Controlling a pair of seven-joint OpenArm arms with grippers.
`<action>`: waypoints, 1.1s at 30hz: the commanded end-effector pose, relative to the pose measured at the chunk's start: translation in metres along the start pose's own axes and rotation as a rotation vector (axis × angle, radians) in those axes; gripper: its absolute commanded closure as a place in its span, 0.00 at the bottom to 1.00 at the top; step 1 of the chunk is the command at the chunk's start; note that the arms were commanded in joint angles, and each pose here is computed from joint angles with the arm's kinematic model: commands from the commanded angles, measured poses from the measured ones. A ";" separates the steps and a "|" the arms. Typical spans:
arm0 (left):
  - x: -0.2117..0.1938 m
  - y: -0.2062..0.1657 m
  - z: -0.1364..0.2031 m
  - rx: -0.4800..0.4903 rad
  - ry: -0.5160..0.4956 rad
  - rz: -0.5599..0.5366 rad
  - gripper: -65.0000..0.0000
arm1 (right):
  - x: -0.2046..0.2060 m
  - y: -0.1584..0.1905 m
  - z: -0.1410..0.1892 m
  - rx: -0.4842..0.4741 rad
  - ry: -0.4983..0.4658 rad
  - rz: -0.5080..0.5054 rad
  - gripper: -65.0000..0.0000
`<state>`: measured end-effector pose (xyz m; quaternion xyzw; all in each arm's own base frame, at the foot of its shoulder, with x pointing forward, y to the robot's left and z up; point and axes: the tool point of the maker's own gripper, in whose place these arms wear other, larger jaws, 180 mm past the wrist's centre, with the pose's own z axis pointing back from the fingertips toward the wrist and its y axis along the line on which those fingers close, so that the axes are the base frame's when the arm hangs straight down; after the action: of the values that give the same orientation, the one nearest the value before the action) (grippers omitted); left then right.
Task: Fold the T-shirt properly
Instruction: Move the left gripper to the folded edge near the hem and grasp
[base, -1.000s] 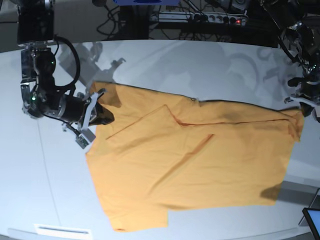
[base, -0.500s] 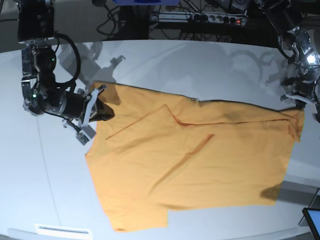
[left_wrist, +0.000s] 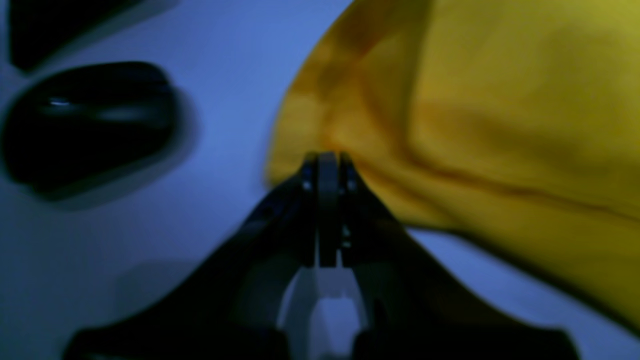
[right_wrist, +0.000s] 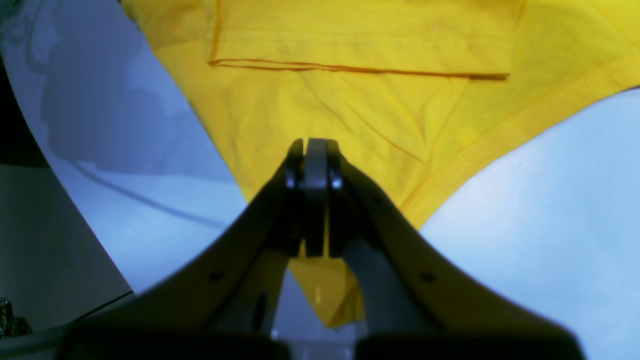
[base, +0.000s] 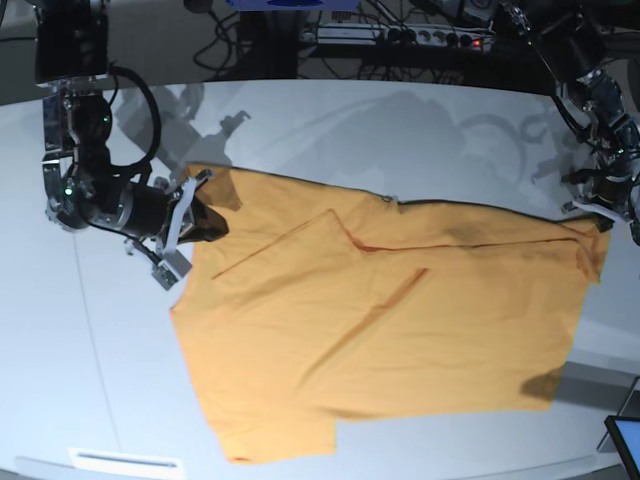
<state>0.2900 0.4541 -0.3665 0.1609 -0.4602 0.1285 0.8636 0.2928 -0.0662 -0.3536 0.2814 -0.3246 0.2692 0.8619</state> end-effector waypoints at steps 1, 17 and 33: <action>0.024 0.006 -0.003 0.017 -0.059 -0.008 1.00 | 0.016 -0.002 0.006 -0.003 -0.050 0.023 1.00; 0.012 -0.055 -0.024 -0.120 -0.031 -0.103 1.00 | 0.016 -0.002 0.006 -0.005 -0.048 0.024 1.00; 0.010 -0.020 -0.022 -0.072 -0.004 -0.156 1.00 | 0.015 -0.004 0.007 -0.010 -0.045 0.023 1.00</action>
<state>0.3121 0.4351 -0.3908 0.1516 -0.4350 0.0445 0.8865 0.2930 -0.0689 -0.3543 0.2771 -0.3238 0.2700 0.8634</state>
